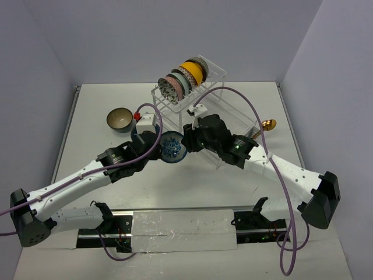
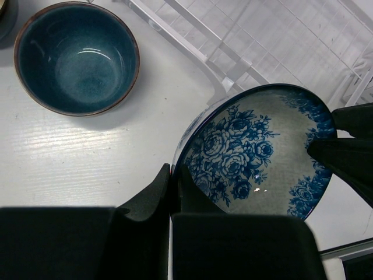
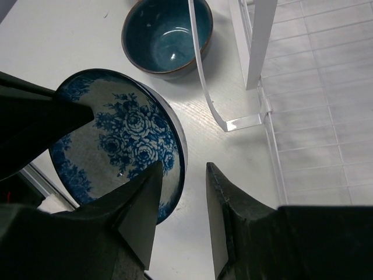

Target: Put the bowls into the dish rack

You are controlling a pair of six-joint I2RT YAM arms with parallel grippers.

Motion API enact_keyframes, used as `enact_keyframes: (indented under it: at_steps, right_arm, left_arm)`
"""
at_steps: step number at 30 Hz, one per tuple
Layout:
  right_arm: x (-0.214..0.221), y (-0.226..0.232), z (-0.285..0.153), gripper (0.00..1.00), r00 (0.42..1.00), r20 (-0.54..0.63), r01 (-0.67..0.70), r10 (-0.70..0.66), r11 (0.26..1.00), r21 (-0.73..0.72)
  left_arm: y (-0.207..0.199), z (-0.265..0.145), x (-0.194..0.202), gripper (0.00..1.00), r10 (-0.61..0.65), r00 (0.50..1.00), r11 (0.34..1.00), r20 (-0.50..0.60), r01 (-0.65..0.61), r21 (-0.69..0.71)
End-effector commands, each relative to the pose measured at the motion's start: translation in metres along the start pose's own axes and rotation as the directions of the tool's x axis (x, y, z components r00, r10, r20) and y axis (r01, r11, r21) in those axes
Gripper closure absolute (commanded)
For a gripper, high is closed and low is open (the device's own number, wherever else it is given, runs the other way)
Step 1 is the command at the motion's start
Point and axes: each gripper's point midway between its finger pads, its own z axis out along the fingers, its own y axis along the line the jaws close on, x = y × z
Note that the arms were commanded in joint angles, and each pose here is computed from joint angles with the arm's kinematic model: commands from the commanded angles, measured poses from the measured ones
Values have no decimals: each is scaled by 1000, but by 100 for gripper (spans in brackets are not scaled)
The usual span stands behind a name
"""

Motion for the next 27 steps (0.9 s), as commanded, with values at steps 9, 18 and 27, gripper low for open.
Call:
enact_keyframes:
  at_steps: [9, 18, 27]
  right_arm:
    - [-21, 7, 4, 65, 999, 37, -6, 5, 1000, 11]
    - [-21, 7, 8, 84, 1000, 27, -4, 3, 1000, 26]
    - [-29, -4, 3, 100, 999, 47, 11, -15, 996, 92]
  left_arm:
    - [-22, -9, -44, 100, -74, 990, 996, 118, 67, 65]
    - [-21, -8, -44, 100, -74, 990, 996, 121, 67, 64]
    - [-23, -10, -48, 77, -87, 988, 995, 125, 79, 68]
